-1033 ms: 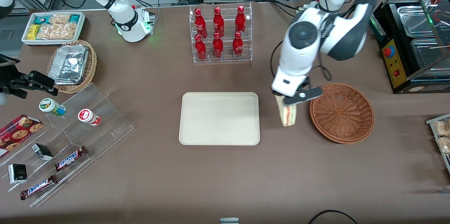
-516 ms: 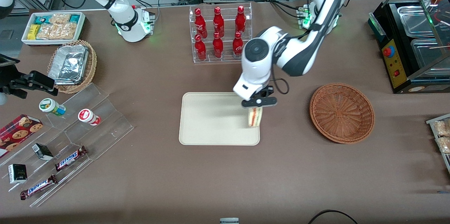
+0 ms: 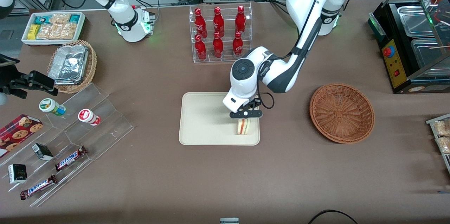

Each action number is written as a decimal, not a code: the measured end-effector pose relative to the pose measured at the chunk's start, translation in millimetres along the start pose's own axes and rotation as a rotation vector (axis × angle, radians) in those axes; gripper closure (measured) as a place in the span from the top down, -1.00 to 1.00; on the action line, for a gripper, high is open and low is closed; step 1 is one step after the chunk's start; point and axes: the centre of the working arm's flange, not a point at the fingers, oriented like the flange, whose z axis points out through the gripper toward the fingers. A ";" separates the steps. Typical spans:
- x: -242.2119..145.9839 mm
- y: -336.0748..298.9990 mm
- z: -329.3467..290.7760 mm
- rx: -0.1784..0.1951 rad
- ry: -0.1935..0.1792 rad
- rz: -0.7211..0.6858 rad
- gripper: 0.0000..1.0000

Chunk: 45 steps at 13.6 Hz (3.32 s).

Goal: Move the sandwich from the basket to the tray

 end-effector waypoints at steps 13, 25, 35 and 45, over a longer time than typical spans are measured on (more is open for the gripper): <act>2.2 6.3 10.3 0.023 0.032 -0.042 0.01; 24.7 -23.0 -166.3 0.036 0.082 -0.125 1.00; 55.8 -220.0 -339.1 -0.066 0.076 -0.300 1.00; 67.2 -389.9 -358.1 -0.043 -0.035 -0.158 1.00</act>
